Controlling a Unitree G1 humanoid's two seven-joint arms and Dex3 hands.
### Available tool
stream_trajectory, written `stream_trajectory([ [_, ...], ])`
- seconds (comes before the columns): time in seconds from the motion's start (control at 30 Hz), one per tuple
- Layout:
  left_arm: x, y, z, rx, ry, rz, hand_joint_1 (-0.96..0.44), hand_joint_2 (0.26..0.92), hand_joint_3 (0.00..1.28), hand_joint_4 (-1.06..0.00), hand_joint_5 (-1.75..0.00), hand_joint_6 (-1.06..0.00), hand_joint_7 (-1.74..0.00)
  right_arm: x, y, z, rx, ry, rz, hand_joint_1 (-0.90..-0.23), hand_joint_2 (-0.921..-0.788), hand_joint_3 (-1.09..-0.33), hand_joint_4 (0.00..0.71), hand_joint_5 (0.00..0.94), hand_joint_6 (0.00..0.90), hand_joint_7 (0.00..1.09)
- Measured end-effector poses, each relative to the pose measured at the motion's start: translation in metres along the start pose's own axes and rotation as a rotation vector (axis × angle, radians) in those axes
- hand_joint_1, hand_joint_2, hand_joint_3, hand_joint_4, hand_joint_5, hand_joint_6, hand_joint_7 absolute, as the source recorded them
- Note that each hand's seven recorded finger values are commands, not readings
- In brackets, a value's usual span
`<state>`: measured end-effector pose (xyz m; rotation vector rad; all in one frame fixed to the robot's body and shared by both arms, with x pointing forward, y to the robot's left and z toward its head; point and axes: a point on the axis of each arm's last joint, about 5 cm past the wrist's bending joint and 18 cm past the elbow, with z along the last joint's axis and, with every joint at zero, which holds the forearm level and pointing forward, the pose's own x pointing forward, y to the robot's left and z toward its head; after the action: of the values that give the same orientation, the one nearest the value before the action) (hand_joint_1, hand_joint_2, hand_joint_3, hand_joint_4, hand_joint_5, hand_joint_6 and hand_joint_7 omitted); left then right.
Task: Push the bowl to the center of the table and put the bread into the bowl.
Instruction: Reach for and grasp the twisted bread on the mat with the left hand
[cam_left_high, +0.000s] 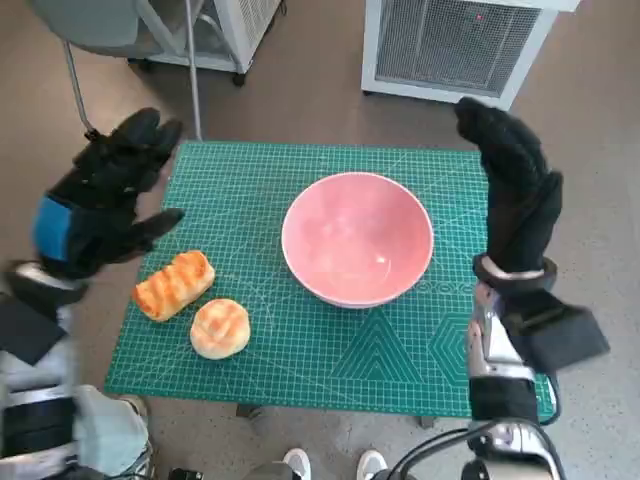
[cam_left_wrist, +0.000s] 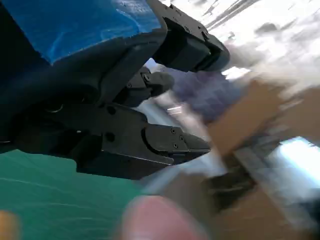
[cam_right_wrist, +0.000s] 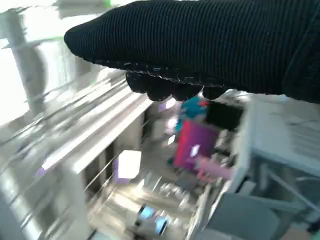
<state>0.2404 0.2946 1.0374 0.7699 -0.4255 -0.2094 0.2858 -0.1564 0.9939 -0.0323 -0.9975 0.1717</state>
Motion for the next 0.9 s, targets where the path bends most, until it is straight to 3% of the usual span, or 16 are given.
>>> stream_trajectory([
  [0.23, -0.004, 0.025, 0.013, 0.174, 0.284, -0.147, -0.12, 0.715, 0.0, 0.0, 0.0, -0.11, 0.0, 0.0011, 0.002, 0.008, -0.005, -0.042, 0.016, -0.503, -0.921, -0.809, 0.281, 0.012, -0.001, 0.71],
  [0.43, -0.001, 0.03, 0.025, 0.29, 0.501, -0.266, -0.11, 0.698, 0.01, 0.0, 0.0, -0.11, -0.01, 0.0025, 0.005, 0.012, -0.001, -0.055, 0.033, -0.498, -0.921, -0.809, 0.282, 0.013, -0.001, 0.71],
  [0.9, 0.005, 0.011, 0.019, 0.424, 0.663, -0.405, -0.23, 0.71, 0.02, 0.0, 0.0, -0.14, -0.02, 0.0007, 0.011, 0.012, 0.015, -0.045, 0.05, -0.494, -0.921, -0.807, 0.282, 0.014, -0.001, 0.71],
])
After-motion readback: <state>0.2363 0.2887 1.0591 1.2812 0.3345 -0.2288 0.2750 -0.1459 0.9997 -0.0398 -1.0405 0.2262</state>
